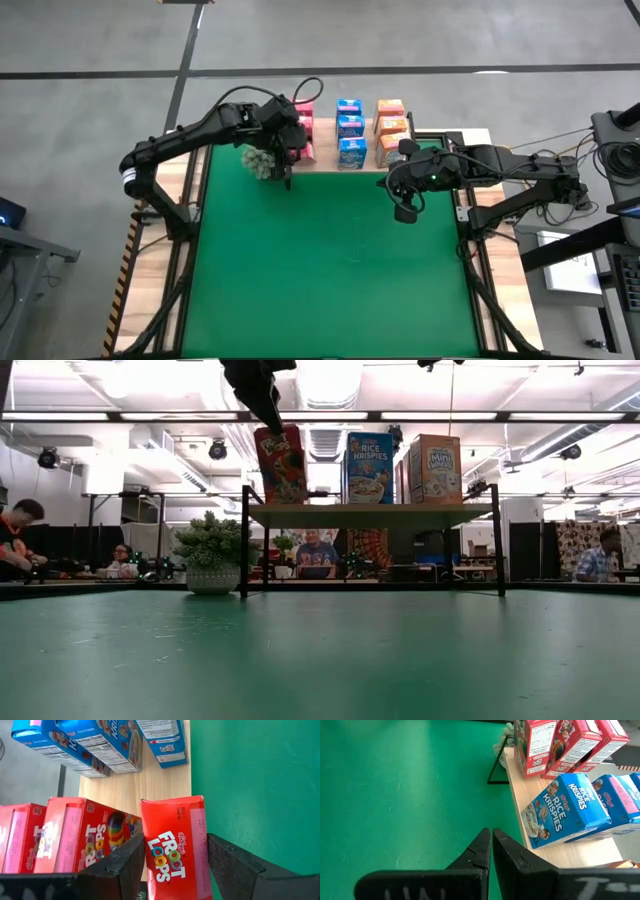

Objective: Stack cereal on shelf
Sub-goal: Put the red cereal box on the shelf aligned with the other red cereal box

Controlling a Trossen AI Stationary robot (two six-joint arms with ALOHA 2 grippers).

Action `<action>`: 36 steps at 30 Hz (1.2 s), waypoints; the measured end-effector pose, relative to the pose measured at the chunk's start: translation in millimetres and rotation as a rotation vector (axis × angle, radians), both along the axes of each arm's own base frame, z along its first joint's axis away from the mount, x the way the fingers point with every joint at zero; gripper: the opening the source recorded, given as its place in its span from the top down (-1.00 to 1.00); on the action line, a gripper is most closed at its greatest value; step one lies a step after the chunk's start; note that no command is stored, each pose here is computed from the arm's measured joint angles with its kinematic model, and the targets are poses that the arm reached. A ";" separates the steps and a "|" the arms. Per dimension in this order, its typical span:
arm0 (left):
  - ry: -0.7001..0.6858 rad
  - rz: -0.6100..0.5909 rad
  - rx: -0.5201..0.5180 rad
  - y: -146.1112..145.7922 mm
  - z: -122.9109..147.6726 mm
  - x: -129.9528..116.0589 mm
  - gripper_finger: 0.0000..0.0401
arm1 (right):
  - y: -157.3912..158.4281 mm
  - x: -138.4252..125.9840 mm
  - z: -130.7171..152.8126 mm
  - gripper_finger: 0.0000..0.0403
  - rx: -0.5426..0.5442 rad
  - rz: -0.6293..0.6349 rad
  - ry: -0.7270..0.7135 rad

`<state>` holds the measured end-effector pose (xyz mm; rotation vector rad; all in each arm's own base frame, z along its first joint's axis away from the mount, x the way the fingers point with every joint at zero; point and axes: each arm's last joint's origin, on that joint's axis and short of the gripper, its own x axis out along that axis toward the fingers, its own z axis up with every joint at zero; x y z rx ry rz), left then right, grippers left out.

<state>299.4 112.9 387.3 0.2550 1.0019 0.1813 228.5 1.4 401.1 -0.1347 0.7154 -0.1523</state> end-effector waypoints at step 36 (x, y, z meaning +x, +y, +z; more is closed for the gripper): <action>-0.025 0.013 0.075 1.4 19.0 -1.6 -0.22 | -0.1 0.0 0.0 0.96 0.012 -0.011 -0.003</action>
